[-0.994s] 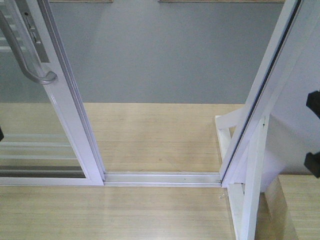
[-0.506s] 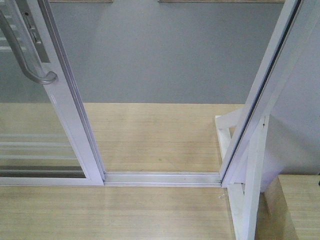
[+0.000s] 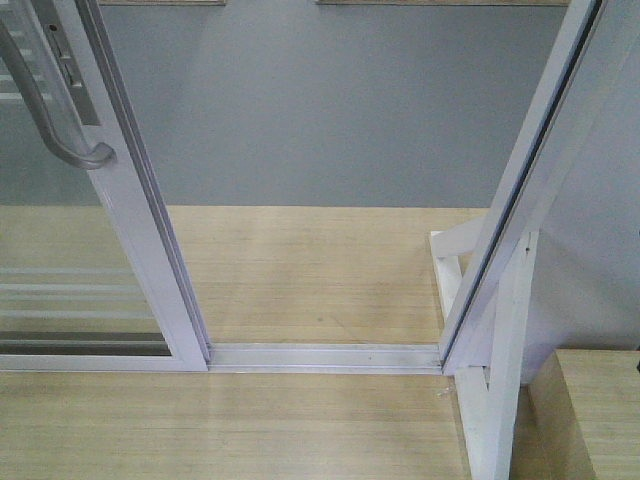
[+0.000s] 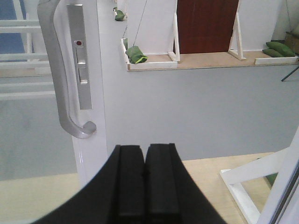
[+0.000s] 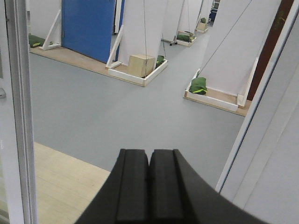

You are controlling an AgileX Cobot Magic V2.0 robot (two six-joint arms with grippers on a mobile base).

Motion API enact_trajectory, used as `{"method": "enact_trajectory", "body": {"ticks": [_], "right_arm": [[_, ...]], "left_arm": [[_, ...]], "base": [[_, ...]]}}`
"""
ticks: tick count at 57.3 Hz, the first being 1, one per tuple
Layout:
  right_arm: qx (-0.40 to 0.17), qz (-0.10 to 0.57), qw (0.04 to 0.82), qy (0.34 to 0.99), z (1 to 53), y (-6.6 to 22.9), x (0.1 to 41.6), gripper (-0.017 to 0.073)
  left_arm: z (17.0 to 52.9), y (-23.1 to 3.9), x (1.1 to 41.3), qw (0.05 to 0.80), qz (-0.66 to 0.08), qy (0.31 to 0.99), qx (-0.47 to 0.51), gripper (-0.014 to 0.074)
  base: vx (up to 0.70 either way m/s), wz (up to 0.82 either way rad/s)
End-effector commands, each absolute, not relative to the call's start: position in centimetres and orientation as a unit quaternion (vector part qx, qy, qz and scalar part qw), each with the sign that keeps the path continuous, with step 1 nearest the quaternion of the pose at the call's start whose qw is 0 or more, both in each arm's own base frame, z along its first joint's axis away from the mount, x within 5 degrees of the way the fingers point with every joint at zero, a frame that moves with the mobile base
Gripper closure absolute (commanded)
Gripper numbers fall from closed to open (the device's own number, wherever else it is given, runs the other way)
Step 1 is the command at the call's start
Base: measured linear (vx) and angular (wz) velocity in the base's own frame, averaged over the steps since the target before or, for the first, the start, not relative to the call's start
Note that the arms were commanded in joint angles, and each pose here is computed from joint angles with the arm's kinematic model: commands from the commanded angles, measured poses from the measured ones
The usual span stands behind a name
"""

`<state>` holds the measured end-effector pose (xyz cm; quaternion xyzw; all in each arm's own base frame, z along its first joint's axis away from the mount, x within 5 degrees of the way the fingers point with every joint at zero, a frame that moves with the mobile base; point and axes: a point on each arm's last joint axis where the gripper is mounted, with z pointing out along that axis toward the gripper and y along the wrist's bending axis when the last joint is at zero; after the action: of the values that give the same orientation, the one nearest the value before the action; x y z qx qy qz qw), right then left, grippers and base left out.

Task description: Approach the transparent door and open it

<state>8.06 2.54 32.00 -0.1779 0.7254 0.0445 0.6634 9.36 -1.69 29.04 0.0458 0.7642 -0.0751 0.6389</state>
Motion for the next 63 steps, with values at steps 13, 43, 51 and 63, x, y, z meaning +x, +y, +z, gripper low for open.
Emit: {"method": "enact_trajectory", "body": {"ticks": [13, 43, 51, 63], "right_arm": [[-0.173, 0.046, 0.7, 0.691, 33.6, 2.6, 8.0, 0.0559], [-0.173, 0.046, 0.699, 0.692, 33.6, 2.6, 8.0, 0.0559], [-0.173, 0.046, 0.699, 0.692, 33.6, 2.6, 8.0, 0.0559], [-0.173, 0.046, 0.699, 0.692, 33.6, 2.6, 8.0, 0.0559]], "left_arm": [[30.5, -1.9, 9.5, 0.678, -0.05, 0.728, 0.09, 0.0599], [26.8, -1.4, 7.4, 0.683, -0.014, 0.72, 0.123, 0.0599], [22.6, -1.1, 6.2, 0.68, -0.028, 0.724, 0.109, 0.0599], [18.6, -1.1, 5.6, 0.693, -0.065, 0.714, 0.075, 0.0599]], "base": [[0.0, 0.0], [0.0, 0.0], [0.0, 0.0], [0.0, 0.0]]}}
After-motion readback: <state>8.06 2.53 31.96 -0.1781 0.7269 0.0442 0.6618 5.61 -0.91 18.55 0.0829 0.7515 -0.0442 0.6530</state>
